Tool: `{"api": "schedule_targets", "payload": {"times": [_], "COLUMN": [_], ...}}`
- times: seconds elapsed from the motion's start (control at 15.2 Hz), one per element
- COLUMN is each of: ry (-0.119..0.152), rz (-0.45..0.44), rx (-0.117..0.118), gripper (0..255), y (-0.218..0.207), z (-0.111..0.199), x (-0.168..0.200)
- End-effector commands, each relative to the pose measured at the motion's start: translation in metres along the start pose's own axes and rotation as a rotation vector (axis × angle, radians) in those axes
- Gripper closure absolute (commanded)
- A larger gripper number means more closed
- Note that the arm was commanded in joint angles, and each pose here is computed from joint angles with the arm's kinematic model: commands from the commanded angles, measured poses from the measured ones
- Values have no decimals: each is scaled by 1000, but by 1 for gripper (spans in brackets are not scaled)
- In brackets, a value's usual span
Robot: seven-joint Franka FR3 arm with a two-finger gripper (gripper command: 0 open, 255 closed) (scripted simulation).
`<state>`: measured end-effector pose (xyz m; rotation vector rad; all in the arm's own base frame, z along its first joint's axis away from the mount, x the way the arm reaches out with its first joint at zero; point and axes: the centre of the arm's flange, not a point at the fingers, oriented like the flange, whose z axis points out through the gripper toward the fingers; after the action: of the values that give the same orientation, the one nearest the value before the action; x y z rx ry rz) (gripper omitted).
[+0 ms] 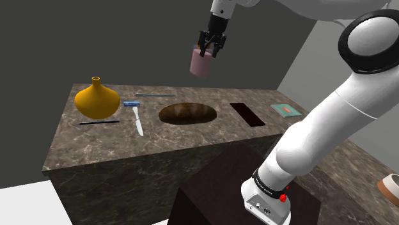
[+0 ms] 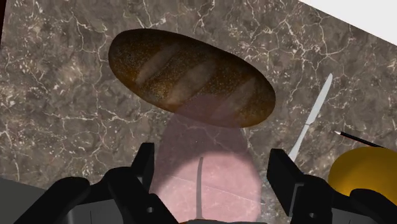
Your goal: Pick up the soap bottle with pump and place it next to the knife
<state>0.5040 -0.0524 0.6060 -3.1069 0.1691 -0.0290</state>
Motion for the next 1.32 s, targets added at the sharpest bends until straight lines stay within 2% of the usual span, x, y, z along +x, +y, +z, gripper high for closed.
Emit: {"api": "schedule_targets", "payload": {"times": [0.0,1.25], "ry": [1,1], "rz": [1,1], "rx": [0,0], "gripper": [255,255], "y": [-29,-279], "z": [-2,5], "x": [-1,-18]}}
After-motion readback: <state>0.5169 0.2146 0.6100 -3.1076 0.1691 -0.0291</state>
